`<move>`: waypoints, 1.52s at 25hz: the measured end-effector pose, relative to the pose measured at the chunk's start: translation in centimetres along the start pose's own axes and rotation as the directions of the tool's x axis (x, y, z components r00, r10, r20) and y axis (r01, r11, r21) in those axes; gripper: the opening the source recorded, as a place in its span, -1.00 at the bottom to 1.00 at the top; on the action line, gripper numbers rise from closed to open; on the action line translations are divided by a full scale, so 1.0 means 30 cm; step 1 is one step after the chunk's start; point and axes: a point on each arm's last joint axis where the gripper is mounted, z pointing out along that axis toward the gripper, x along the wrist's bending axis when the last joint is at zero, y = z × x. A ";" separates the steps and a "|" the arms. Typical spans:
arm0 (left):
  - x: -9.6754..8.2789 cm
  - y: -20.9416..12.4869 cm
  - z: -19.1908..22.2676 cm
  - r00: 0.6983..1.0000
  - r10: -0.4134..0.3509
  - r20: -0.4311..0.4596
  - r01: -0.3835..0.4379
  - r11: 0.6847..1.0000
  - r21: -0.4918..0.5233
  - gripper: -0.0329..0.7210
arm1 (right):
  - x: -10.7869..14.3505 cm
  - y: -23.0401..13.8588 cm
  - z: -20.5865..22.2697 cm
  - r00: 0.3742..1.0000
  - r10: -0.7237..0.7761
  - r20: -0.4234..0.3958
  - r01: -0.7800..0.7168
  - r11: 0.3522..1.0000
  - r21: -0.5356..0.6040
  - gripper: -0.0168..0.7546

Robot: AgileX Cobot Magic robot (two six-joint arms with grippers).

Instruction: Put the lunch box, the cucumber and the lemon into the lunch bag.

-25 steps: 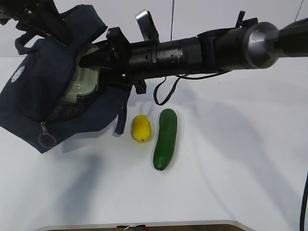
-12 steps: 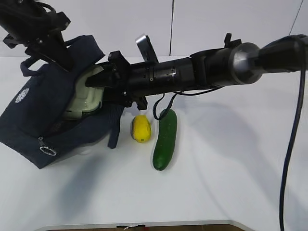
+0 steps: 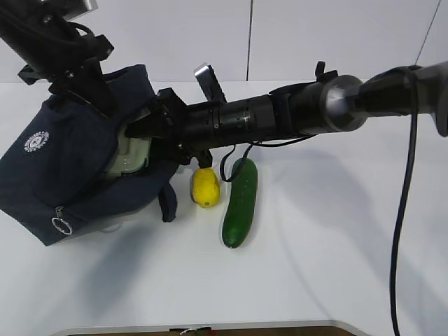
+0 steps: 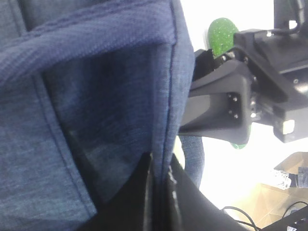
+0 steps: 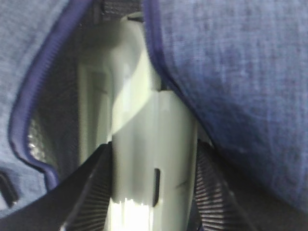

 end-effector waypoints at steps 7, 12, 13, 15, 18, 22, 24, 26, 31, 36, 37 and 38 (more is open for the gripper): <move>-0.002 0.000 0.000 1.000 -0.002 0.006 0.002 1.000 -0.001 -0.96 | -0.007 -0.001 0.000 1.000 -0.001 0.022 0.001 1.000 0.005 0.09; -0.002 0.001 0.000 1.000 -0.003 0.007 0.003 1.000 -0.002 -0.96 | -0.019 -0.014 -0.001 0.998 -0.011 0.061 0.008 0.999 0.045 0.09; -0.002 0.001 0.000 1.000 -0.003 0.007 0.003 1.000 -0.002 -0.96 | -0.020 -0.015 -0.001 0.998 -0.012 0.066 0.009 0.999 0.050 0.10; -0.002 0.001 0.000 1.000 -0.003 0.007 0.003 1.000 -0.002 -0.96 | -0.020 -0.020 -0.001 0.998 -0.016 0.067 0.011 0.998 0.066 0.12; -0.002 0.001 0.000 1.000 -0.003 0.007 0.003 1.000 -0.002 -0.96 | -0.010 -0.024 -0.001 0.999 -0.005 0.044 0.001 0.996 0.087 0.26; -0.002 0.001 0.000 1.000 -0.007 0.007 0.007 1.000 -0.002 -0.95 | -0.001 -0.026 -0.001 1.000 0.005 0.024 -0.007 0.995 0.099 0.39; -0.002 0.001 0.000 1.000 -0.007 0.007 0.007 1.000 -0.002 -0.95 | 0.005 -0.032 -0.001 1.000 0.008 0.004 -0.008 0.993 0.119 0.40; -0.002 0.001 0.000 1.000 -0.008 0.007 0.008 1.000 -0.002 -0.95 | 0.014 -0.040 -0.005 1.000 -0.006 -0.030 0.011 0.989 0.151 0.41; 0.000 0.001 -0.001 1.000 -0.011 0.007 0.011 1.000 -0.003 -0.95 | 0.020 -0.036 -0.033 0.996 -0.024 -0.090 0.041 0.981 0.190 0.41; 0.025 0.001 -0.013 1.000 -0.028 -0.001 0.028 1.000 -0.011 -0.95 | 0.033 -0.027 -0.058 0.994 -0.051 -0.093 0.069 0.976 0.206 0.40; 0.036 0.001 -0.017 0.999 -0.033 -0.007 0.033 0.999 -0.013 -0.95 | 0.044 -0.026 -0.066 0.994 -0.068 -0.088 0.085 0.974 0.211 0.40; 0.046 0.001 -0.022 0.999 -0.040 -0.011 0.039 0.999 -0.016 -0.95 | 0.054 -0.026 -0.071 0.993 -0.083 -0.079 0.098 0.971 0.217 0.40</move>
